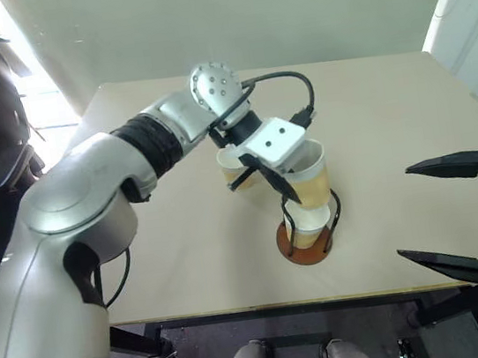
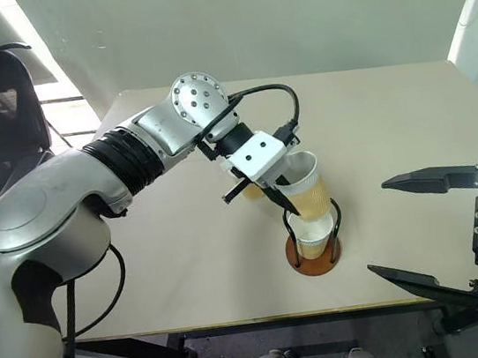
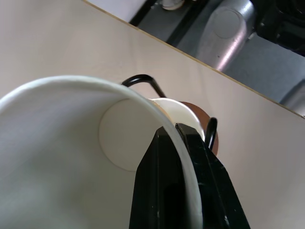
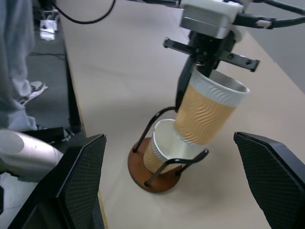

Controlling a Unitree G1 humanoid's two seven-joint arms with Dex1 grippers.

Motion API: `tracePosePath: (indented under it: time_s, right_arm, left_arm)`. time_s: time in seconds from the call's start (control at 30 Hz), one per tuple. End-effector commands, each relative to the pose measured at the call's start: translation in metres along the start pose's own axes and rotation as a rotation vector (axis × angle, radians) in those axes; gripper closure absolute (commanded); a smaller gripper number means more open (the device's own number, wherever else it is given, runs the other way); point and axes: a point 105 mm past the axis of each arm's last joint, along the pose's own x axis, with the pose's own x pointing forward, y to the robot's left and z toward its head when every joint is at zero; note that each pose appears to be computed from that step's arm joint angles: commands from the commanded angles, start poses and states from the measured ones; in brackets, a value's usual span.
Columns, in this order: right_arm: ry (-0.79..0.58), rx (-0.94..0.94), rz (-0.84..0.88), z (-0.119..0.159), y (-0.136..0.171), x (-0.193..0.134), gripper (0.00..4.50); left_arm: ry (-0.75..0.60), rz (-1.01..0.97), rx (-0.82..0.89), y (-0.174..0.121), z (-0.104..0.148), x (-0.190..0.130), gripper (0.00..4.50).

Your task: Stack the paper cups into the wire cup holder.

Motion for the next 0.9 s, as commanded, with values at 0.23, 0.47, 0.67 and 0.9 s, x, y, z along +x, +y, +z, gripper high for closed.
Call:
tracePosePath:
  time_s: [0.23, 0.47, 0.67, 0.9]
  right_arm:
    - [-0.005, -0.020, -0.077, 0.0048, -0.0022, -0.0024, 0.04]
    - [-0.001, -0.020, -0.088, 0.0044, -0.0020, -0.0027, 0.04]
    - [0.004, -0.018, -0.092, 0.0040, -0.0017, -0.0029, 0.04]
    - [0.013, -0.014, -0.097, 0.0031, -0.0015, -0.0022, 0.04]
  left_arm:
    - [0.034, -0.048, 0.064, -0.0003, 0.0074, -0.0075, 4.47]
    - [0.016, -0.039, 0.069, 0.0018, 0.0101, -0.0067, 4.47]
    - [0.009, -0.037, 0.075, 0.0027, 0.0092, -0.0039, 4.47]
    - [0.008, -0.039, 0.070, 0.0023, 0.0085, -0.0032, 4.47]
